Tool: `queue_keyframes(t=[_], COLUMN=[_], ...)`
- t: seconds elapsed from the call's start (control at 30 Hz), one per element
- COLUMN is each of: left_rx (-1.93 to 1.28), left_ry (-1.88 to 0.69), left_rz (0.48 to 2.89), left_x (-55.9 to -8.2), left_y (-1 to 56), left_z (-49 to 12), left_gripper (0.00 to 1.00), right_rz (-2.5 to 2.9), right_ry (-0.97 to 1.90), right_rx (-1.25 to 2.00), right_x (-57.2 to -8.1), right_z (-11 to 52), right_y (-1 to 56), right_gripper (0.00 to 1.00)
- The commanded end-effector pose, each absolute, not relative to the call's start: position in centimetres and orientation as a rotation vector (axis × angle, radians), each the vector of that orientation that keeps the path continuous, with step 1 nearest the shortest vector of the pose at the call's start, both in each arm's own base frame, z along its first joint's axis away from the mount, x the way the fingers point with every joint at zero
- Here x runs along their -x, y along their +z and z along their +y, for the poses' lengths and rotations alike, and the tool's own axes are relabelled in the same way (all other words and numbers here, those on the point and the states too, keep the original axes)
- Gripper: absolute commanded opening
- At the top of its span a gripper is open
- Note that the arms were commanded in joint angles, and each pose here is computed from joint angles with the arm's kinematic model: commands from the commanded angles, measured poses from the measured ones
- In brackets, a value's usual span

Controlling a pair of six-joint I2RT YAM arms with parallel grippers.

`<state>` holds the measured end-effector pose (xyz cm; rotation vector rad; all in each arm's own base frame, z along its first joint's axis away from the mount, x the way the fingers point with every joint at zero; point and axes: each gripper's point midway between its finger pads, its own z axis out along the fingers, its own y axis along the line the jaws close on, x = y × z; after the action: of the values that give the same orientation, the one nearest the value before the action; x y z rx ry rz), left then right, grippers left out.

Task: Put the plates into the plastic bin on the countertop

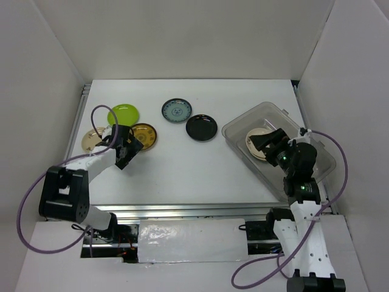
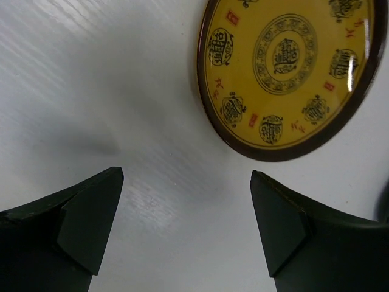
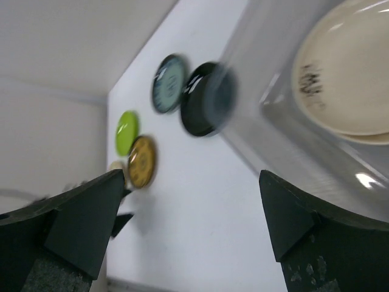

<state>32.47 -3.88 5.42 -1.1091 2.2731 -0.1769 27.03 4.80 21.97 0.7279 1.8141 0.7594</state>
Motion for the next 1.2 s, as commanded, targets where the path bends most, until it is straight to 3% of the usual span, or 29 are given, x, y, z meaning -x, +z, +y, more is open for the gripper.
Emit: queue_keyframes(t=[0.0,0.3,0.4,0.43,0.5,0.53,0.6,0.63,0.87,0.97,1.17], left_rx=[1.097,1.196,1.221,1.227,1.234,1.236,1.229,1.221,0.949,0.623,0.246], left_ry=[-0.259,-0.162,-0.142,-0.142,-0.138,-0.134,-0.139,-0.128,-0.218,-0.479,-0.869], left_rz=[2.202,2.230,2.250,2.254,2.260,2.263,2.265,2.270,2.241,2.180,2.148], left_x=[-36.4,-37.1,-36.6,-36.4,-36.1,-35.8,-35.4,-35.1,-33.6,-32.7,-28.0], left_y=[5.6,1.1,0.0,-0.2,-0.5,-0.5,-0.2,-0.1,6.2,12.8,18.9], left_z=[-4.2,-2.7,-2.6,-2.6,-2.6,-2.6,-2.7,-2.6,-5.9,-11.6,-19.9], left_gripper=[0.99,0.91,0.74,0.62,0.48,0.33,0.22,0.01,0.00,0.00,0.00], right_rz=[1.798,1.829,1.828,1.831,1.827,1.827,1.818,1.811,1.820,1.850,2.061], right_ry=[0.983,1.019,1.019,1.021,1.024,1.026,1.028,1.031,1.095,1.147,1.037], right_rx=[-0.483,-0.320,-0.313,-0.312,-0.308,-0.306,-0.305,-0.300,-0.231,-0.130,-0.075], right_x=[-25.6,-23.4,-23.3,-23.3,-23.2,-23.1,-22.9,-22.8,-22.9,-23.3,-25.8], right_z=[9.4,12.1,12.2,12.3,12.3,12.4,12.4,12.4,14.0,16.7,21.9], right_y=[24.3,25.1,25.1,25.1,25.4,25.4,25.8,26.0,26.1,26.0,21.9], right_gripper=[1.00,1.00,1.00,1.00,1.00,1.00,1.00,1.00,1.00,1.00,0.99])
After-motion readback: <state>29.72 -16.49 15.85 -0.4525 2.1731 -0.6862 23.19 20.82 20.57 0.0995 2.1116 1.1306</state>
